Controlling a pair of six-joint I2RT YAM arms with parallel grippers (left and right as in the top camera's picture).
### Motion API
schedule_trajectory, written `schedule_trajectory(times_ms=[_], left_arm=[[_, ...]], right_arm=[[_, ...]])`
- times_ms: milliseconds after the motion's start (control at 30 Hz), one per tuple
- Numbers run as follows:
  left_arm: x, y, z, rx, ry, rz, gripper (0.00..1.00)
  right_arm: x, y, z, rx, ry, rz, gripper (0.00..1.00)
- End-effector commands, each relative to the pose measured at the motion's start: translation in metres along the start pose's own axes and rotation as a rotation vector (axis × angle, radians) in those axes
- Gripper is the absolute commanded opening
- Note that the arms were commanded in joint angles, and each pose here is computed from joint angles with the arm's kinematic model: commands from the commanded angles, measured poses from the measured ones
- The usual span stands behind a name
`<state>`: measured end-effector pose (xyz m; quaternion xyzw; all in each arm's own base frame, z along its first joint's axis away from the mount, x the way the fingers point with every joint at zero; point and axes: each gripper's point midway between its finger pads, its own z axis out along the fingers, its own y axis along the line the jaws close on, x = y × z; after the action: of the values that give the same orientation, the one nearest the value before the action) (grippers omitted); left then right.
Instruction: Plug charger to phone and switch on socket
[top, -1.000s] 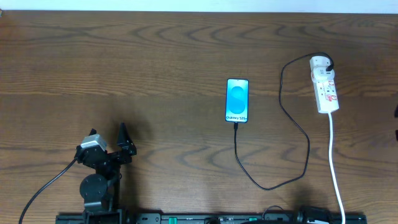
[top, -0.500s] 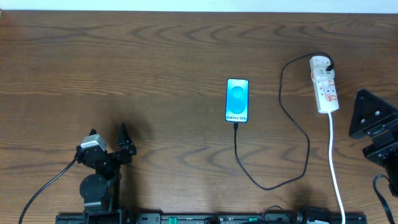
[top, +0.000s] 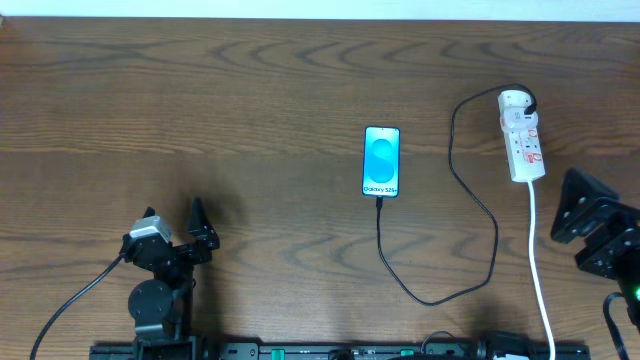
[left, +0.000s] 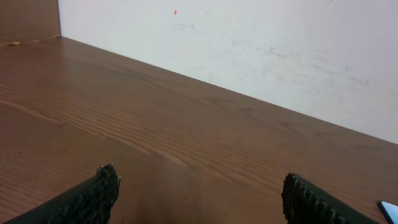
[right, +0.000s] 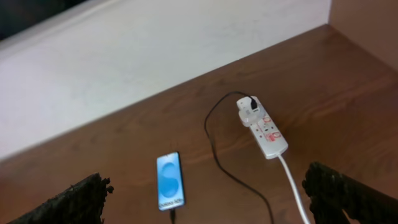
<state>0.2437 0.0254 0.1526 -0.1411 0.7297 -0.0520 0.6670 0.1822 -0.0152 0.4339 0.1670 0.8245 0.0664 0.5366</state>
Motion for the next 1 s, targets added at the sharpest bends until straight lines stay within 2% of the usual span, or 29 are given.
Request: schedule_trajectory(times_ms=[0,300,533,667,800,967], left_arm=[[0.015,0.007,0.001,-0.027,0.045,0.015,0.86],[0.015,0.007,0.001,-0.027,0.045,0.015,0.86],[0.015,0.007,0.001,-0.027,0.045,0.015,0.86],[0.015,0.007,0.001,-0.027,0.045,0.015,0.86],[0.015,0.007,0.001,-0.027,0.045,0.015,0.86],[0.015,0.007,0.001,-0.027,0.045,0.015,0.86]], right_arm=[[0.006,0.001,0.002,-0.003,0.013,-0.125,0.99],[0.031,-0.002,0.037,-0.046,-0.069,-0.167,0.99],[0.078,0.01,0.091,-0.212,-0.139,-0.177,0.99],[0.097,0.021,0.116,-0.314,-0.235,-0.194,0.99],[0.113,0.024,0.126,-0.37,-0.334,-0.201,0.99],[0.133,0.011,0.128,-0.351,-0.381,-0.195,0.99]])
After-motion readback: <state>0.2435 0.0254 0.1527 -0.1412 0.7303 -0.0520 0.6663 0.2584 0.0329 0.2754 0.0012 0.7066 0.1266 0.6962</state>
